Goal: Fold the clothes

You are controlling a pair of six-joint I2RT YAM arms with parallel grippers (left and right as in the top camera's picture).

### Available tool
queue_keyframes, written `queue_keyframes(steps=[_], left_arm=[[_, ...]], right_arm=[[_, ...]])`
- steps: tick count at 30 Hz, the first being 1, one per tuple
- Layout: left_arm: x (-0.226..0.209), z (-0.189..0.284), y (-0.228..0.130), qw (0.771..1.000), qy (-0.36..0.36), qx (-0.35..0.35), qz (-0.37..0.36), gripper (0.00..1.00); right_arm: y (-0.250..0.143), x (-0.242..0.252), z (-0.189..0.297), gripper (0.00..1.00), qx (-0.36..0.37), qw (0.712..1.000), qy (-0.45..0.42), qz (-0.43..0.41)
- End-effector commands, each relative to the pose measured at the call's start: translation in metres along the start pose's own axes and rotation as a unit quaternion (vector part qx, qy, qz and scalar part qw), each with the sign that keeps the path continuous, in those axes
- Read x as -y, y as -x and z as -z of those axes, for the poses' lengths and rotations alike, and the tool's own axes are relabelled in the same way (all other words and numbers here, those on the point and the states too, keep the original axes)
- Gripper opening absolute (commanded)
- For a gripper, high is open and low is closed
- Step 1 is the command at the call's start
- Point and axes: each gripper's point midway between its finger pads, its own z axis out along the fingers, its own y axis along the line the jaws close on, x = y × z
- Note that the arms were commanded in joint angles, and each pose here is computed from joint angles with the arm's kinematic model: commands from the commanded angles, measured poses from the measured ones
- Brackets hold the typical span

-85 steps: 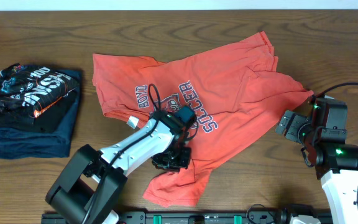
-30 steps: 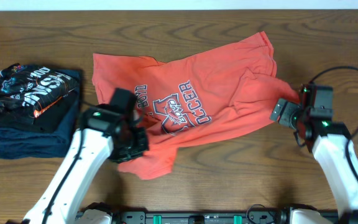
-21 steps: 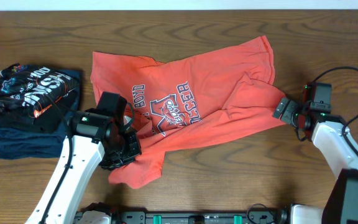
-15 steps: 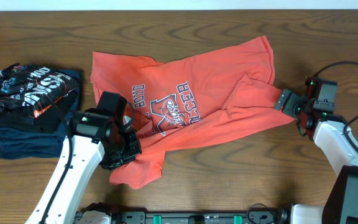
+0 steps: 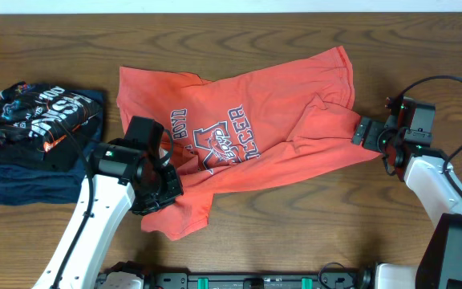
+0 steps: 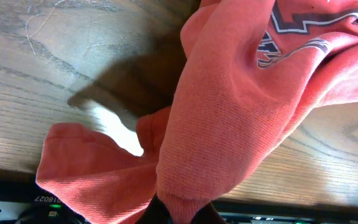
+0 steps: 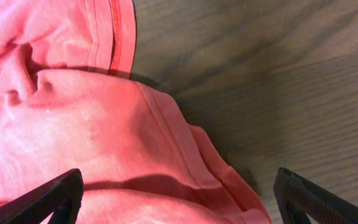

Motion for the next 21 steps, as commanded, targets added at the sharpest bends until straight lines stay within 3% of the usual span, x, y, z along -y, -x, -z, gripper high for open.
queue_keyframes(steps=[1, 12, 15, 19, 21], left_arm=[[-0.001, 0.003, 0.003, 1.0, 0.001, 0.011, 0.006, 0.06], [0.001, 0.003, 0.006, 1.0, -0.003, 0.016, 0.002, 0.06], [0.001, 0.003, 0.006, 1.0, -0.003, 0.016, 0.003, 0.06], [0.001, 0.003, 0.006, 1.0, -0.002, 0.016, 0.003, 0.06], [0.001, 0.003, 0.006, 1.0, -0.002, 0.016, 0.003, 0.06]], right_arm=[[-0.001, 0.0, 0.0, 0.95, -0.006, 1.0, 0.003, 0.005], [-0.011, 0.013, -0.015, 0.93, -0.021, 0.999, -0.03, -0.011], [-0.025, 0.02, -0.02, 0.85, -0.048, 0.997, -0.048, -0.03], [-0.04, 0.038, -0.016, 0.84, -0.069, 0.989, -0.103, -0.085], [-0.047, 0.044, -0.014, 0.72, -0.081, 0.984, -0.121, -0.1]])
